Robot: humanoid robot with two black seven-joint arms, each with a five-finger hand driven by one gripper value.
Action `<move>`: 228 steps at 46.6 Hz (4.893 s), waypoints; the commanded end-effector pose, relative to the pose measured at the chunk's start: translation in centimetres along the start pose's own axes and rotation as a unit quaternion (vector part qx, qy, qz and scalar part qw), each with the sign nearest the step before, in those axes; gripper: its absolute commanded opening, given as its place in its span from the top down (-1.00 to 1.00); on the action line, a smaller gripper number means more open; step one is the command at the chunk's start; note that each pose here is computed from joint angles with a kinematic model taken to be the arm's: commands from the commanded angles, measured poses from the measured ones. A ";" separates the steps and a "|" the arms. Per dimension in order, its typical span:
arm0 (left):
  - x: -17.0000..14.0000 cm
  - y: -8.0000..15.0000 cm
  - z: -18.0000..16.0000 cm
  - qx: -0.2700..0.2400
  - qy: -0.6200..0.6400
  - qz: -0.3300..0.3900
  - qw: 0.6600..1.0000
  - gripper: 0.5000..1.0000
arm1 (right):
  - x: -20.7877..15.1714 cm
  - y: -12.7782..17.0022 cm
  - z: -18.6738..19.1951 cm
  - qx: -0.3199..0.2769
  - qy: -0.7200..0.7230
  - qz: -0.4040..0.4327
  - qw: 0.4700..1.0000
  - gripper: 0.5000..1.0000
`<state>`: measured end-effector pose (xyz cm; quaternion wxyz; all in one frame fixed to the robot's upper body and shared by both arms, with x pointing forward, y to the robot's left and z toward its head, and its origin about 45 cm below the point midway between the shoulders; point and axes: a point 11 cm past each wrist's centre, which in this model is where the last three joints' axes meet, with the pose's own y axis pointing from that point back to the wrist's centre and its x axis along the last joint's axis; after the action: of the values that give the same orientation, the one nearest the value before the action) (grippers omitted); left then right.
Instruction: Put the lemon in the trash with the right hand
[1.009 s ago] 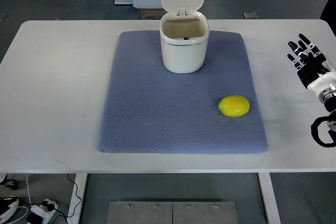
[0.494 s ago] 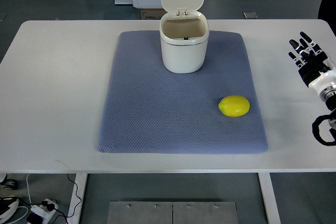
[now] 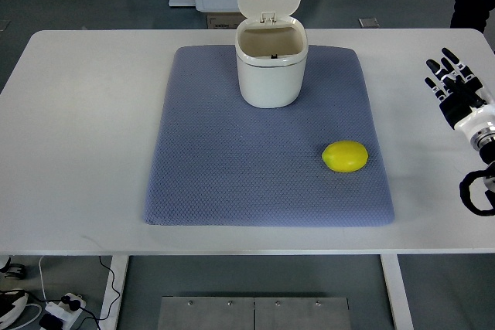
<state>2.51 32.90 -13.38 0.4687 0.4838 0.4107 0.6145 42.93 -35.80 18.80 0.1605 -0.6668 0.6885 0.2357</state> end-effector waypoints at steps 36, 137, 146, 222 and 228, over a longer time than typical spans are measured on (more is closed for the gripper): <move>0.0 0.0 0.0 0.000 0.001 0.000 1.000 -1.00 | 0.2 0.9 -3.7 0.092 0.006 -0.069 0.993 -1.00; 0.0 0.0 0.0 0.000 0.000 0.000 1.000 -1.00 | -0.8 6.3 4.4 -0.084 0.060 -0.259 0.960 -0.99; 0.0 0.0 0.0 0.000 0.001 0.000 1.000 -1.00 | -1.8 6.6 5.4 -0.094 0.056 -0.272 0.956 -0.98; 0.0 0.0 0.0 0.000 0.001 0.000 1.000 -1.00 | -3.7 7.0 9.8 -0.080 0.201 -0.296 0.930 -0.97; 0.0 0.0 0.0 0.000 0.000 0.000 1.000 -1.00 | -3.5 7.1 10.2 -0.083 0.213 -0.289 0.930 -0.97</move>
<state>2.51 32.89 -13.38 0.4687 0.4836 0.4109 0.6145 35.15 -27.32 13.09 0.0217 -0.8847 0.4567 0.0911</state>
